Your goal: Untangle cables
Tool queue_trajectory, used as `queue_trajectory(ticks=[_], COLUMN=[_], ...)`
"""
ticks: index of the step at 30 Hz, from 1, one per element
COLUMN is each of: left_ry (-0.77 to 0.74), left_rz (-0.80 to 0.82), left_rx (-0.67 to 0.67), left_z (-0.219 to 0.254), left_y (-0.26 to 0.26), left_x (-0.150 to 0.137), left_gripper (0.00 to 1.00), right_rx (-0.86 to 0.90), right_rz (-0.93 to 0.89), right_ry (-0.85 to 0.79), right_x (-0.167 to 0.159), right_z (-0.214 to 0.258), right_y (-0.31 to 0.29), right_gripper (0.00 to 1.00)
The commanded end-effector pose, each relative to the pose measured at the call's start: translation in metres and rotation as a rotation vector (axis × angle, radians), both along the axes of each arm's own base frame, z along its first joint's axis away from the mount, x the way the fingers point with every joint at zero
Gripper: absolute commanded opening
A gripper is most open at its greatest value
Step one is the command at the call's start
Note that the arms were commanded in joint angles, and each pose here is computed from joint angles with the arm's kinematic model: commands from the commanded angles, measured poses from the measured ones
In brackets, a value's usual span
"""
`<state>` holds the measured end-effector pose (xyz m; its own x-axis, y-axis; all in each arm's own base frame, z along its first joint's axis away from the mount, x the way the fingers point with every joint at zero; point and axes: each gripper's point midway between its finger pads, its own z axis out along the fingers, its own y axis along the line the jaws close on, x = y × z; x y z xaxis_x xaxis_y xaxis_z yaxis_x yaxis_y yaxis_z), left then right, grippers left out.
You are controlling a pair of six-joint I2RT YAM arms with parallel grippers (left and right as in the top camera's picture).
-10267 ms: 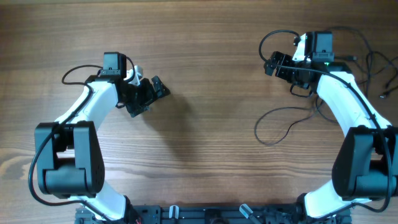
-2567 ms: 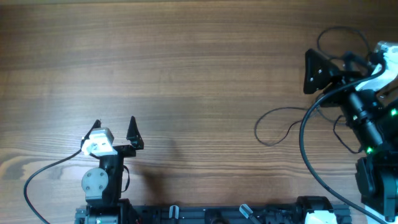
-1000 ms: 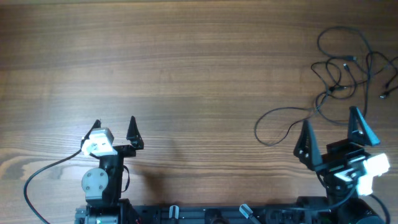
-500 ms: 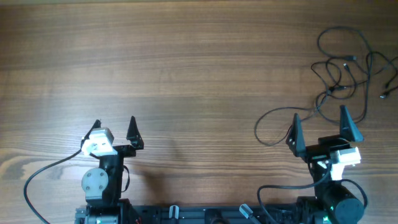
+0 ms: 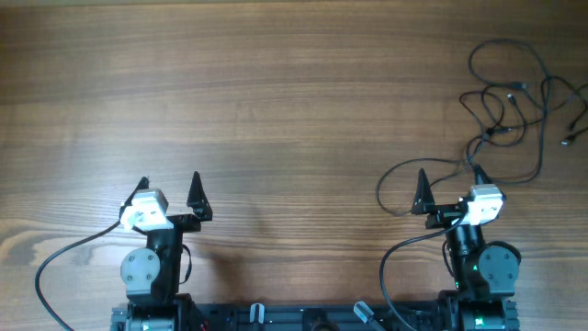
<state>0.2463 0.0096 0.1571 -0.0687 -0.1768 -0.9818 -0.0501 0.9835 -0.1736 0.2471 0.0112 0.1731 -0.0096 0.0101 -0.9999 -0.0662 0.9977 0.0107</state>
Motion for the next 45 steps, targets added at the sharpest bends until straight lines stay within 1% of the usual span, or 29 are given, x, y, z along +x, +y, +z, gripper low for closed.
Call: queue_trajectory(ticks=[1, 45], left_ry=[0.000, 0.000], left_rz=[0.000, 0.000], left_rx=[0.020, 0.020], left_z=[-0.0006, -0.0006], left_y=[0.0007, 0.0007], left_x=[-0.0004, -0.0004], left_gripper=[1.00, 1.00], right_rx=[0.012, 0.016], right_rz=[-0.032, -0.021], right_ry=[-0.013, -0.013], right_x=[-0.0004, -0.0005], right_z=[0.0027, 0.0029], right_y=[-0.0044, -0.0019], right_gripper=[1.00, 1.00])
